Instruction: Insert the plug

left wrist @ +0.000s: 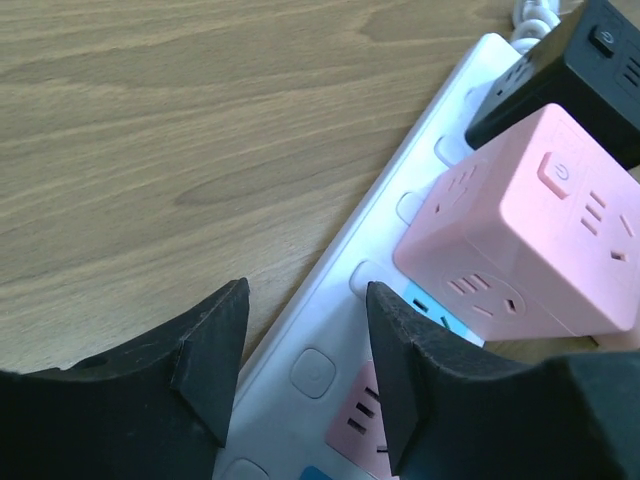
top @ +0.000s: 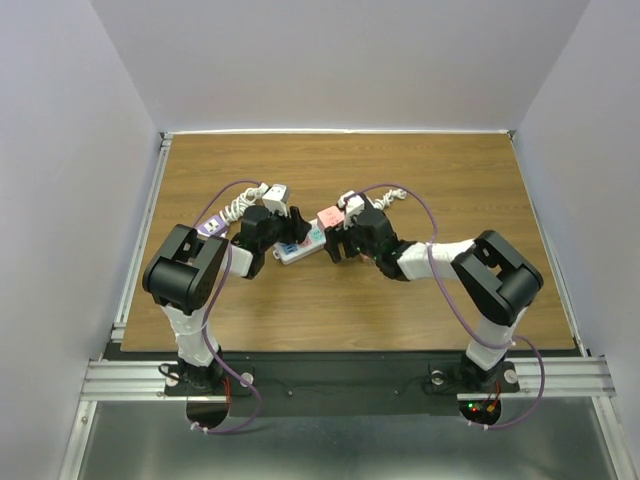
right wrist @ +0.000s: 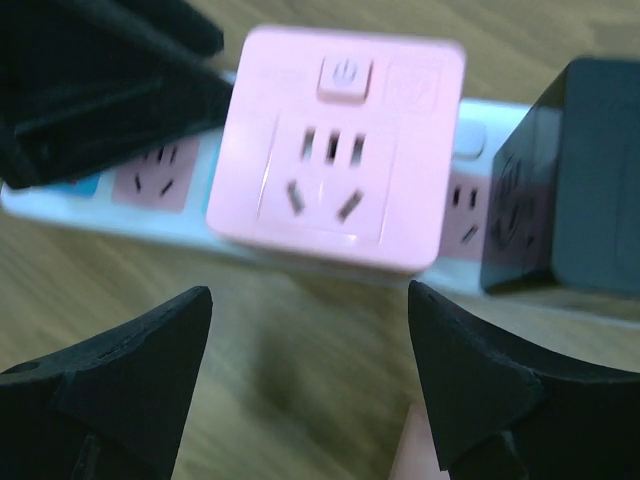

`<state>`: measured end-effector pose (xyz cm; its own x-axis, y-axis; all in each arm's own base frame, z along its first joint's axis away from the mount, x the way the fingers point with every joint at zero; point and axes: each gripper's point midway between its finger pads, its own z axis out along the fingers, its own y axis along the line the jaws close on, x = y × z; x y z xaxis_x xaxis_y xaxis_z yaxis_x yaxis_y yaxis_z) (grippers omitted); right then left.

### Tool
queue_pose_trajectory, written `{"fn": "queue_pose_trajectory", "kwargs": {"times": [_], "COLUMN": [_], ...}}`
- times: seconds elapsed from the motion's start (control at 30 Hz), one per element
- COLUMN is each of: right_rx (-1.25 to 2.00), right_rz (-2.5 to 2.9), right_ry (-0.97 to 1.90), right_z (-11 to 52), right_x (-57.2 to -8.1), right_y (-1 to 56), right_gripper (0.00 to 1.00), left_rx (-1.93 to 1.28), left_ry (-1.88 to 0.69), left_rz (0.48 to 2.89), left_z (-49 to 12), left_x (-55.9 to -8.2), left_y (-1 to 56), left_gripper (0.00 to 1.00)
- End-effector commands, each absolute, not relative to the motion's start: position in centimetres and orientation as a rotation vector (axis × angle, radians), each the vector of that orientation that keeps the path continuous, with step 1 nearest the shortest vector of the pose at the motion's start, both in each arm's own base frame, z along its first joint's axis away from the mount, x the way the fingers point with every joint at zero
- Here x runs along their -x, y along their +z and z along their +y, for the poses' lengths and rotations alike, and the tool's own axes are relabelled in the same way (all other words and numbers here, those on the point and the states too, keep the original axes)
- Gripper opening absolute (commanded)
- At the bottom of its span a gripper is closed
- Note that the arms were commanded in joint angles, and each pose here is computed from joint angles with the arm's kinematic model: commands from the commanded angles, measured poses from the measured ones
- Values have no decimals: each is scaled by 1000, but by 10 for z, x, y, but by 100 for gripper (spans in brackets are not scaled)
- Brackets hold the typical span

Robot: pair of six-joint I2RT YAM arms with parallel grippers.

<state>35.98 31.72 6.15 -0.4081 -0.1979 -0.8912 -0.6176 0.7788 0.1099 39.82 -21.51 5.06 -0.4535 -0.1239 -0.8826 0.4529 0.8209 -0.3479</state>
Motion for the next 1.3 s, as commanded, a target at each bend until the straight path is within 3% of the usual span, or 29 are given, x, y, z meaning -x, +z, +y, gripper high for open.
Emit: {"fn": "queue_pose_trajectory", "kwargs": {"times": [0.0,0.37,0.67,1.27], "right_rx": [678,514,397,423], "right_rz": [2018,1956,1999,2005], "right_ry": [595,427,233,233], "right_z": [316,251,220,230], "right_x": [-326,-306,-322,-359], "right_y": [63,91,68,52], "right_gripper": [84,91,93,91], "left_rx": [-248,-183,-116,-158], "left_ry": [-647,-591,-616,-628], "left_rz": [1881,1767,1692,1681], "left_z": [-214,-197,-182,-189], "left_x": [-409,-408,-380,-356], "left_y": [73,118,139,137], "left_gripper": [64,75,76,75]}}
